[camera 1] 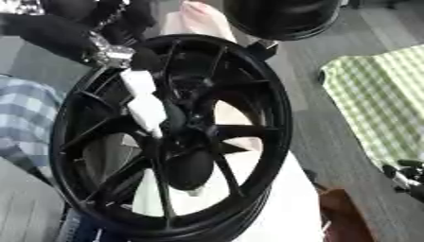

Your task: Pull the pin out of the wheel hub.

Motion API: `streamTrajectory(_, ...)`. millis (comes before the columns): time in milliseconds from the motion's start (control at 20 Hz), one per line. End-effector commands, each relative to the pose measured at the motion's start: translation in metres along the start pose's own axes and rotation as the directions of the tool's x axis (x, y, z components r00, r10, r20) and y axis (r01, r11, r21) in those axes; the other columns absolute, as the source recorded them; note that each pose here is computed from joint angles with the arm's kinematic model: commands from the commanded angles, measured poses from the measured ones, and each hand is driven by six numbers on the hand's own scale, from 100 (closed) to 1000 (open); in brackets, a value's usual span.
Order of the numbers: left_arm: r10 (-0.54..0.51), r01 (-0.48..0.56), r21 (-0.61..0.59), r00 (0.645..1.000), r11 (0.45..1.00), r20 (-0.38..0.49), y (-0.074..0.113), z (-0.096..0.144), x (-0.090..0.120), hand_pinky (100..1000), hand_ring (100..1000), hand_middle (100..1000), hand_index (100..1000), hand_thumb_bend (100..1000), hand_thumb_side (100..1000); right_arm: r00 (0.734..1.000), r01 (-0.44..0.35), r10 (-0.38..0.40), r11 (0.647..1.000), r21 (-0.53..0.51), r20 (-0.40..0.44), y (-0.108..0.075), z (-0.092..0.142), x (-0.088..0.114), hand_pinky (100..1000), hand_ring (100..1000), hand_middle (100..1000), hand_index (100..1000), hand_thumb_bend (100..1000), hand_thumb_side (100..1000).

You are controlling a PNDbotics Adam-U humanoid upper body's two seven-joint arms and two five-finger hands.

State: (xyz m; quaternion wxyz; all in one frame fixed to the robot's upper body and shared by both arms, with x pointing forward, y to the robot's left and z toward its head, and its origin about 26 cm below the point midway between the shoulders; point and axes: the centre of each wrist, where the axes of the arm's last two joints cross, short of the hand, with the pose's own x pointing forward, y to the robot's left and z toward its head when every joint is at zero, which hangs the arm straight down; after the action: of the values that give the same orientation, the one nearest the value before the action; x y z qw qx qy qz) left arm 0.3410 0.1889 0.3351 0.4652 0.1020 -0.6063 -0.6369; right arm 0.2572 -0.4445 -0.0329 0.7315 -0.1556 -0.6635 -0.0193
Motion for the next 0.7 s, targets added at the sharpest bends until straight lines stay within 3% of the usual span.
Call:
streamTrajectory(50, -0.013, 0.014, 0.005, 1.000, 1.000, -0.018, 0.006, 0.004, 0.002, 703, 694, 737, 869, 576, 586, 0.999, -0.031, 0.031, 1.000, -0.007, 0.034, -0.010, -0.004, 0.013, 492, 628, 512, 680, 604, 265)
streamTrajectory(700, 0.040, -0.039, 0.012, 0.996, 0.999, -0.086, -0.004, 0.011, -0.009, 649, 608, 679, 849, 589, 549, 0.999, -0.031, 0.031, 0.999, -0.010, 0.040, -0.011, -0.005, 0.014, 492, 627, 512, 680, 607, 263)
